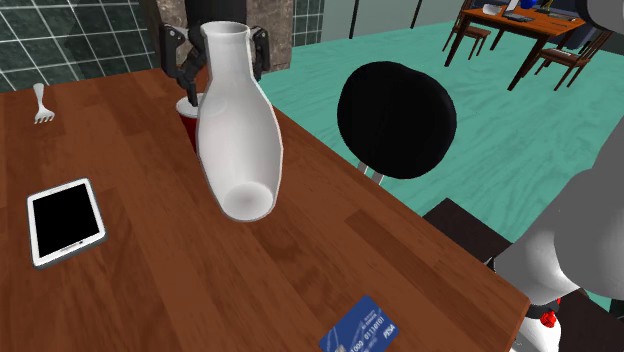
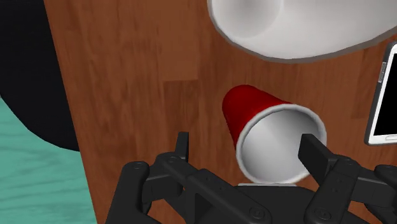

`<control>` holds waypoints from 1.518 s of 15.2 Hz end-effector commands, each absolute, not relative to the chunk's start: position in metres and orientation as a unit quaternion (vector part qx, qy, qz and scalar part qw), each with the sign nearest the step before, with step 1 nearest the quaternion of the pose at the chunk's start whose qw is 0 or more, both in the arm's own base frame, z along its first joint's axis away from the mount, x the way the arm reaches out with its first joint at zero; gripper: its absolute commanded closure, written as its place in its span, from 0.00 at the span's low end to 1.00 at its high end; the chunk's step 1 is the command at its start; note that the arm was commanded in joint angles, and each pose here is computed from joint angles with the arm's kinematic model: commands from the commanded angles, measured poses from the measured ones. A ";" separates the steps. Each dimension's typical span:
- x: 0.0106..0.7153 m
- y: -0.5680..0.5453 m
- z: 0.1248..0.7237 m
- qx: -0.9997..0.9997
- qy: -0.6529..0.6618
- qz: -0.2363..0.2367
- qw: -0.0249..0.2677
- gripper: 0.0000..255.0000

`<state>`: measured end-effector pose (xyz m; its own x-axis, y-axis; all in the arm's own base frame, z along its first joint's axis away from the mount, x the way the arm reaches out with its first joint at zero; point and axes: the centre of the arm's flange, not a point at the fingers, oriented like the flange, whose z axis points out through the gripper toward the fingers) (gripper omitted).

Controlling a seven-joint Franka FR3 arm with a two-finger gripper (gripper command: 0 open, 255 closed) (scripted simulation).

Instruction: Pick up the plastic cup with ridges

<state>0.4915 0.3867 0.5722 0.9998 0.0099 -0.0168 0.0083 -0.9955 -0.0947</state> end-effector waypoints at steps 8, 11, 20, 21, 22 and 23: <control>0.493 0.389 0.538 -0.999 -0.004 0.009 0.048 1.00; 0.493 0.389 0.538 -0.999 -0.004 0.009 0.048 1.00; 0.493 0.389 0.554 -0.999 -0.004 0.009 0.048 1.00; 0.493 0.389 0.560 -0.999 -0.004 0.009 0.048 1.00; 0.493 0.389 0.565 -0.999 -0.004 0.009 0.048 1.00; 0.493 0.389 0.570 -0.999 -0.004 0.009 0.048 1.00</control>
